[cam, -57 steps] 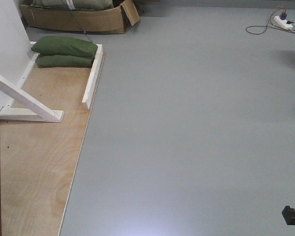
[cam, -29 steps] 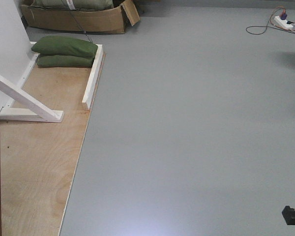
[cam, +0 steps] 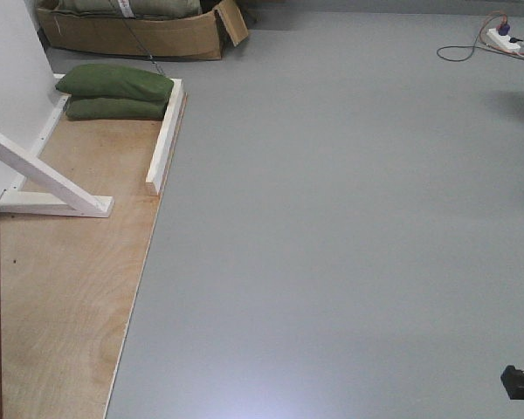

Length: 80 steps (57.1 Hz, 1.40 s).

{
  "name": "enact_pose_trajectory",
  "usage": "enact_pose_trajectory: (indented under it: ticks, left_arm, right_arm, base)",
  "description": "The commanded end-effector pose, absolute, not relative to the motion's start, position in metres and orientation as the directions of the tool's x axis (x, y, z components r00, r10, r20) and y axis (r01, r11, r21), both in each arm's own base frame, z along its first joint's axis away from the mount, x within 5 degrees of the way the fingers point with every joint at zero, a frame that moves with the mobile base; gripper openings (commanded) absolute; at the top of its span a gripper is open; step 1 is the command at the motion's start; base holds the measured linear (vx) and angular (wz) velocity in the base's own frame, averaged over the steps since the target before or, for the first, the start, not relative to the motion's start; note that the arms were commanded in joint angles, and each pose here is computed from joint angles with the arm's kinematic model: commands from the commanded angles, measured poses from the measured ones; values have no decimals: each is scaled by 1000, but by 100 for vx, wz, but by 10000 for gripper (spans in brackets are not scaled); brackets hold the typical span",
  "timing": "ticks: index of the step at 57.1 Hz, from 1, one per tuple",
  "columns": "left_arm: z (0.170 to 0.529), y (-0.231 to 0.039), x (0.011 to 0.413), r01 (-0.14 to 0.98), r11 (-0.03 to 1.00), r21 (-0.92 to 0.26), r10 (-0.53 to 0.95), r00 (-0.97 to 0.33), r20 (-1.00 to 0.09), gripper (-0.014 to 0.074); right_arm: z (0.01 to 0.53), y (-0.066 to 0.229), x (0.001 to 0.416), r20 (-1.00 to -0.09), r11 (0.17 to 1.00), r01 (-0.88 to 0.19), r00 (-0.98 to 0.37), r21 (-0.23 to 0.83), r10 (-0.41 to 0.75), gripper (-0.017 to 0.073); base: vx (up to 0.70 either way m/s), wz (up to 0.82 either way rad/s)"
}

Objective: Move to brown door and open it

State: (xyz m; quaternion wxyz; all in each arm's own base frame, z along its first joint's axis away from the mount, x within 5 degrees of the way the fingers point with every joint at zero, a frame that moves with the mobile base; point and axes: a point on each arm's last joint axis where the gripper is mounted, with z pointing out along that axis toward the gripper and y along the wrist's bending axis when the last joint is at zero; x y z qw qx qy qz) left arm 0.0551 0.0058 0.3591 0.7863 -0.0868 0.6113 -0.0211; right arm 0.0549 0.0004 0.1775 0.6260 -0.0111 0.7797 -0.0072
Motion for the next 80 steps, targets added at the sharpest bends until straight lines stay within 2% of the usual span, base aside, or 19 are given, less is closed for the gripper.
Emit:
enact_pose_trajectory:
  ticks: [1,9,20,26,34,42,52,70,80]
  left_arm:
    - [399,11,61,-70,961,-268,-222,384,-896,-3]
    - [438,21,68,-81,919,-385,-295,507,-810,-3]
    - [481,39,65,-173,879,-444,-210,696,-687,-3]
    - [495,52,61,-238,819,-521,-167,771,-615,-3]
    - [504,74,57,-293,618,-729,-187,846,-499,-3]
    - [515,90,55,-333,409,-850,-132,900,-416,-3]
    - [531,101,60,-341,281,-897,-23,932,-361,-3]
    - [549,113,102,-357,283,-890,-28,925,-379,-3]
    - [539,131,110,-370,217,-903,-40,921,-387,-3]
  right_arm:
    - [184,0,55,-991,999,-3,-126,-37,-37,0]
    - [184,0,55,-991,999,-3,-126,-37,-37,0]
    - [184,0,55,-991,999,-3,-126,-37,-37,0]
    - [184,0,55,-991,999,-3,-126,-37,-37,0]
    - [184,0,55,-991,999,-3,-126,-37,-37,0]
    - [184,0,55,-991,999,-3,-126,-37,-37,0]
    - [184,0,55,-991,999,-3,-126,-37,-37,0]
    - [184,0,55,-991,999,-3,-126,-37,-37,0]
    - [184,0,55,-991,999,-3,-126,-37,-37,0]
  base:
    - [0,0]
    - [0,0]
    - [0,0]
    - [0,0]
    - [0,0]
    - [0,0]
    - [0,0]
    - [0,0]
    - [0,0]
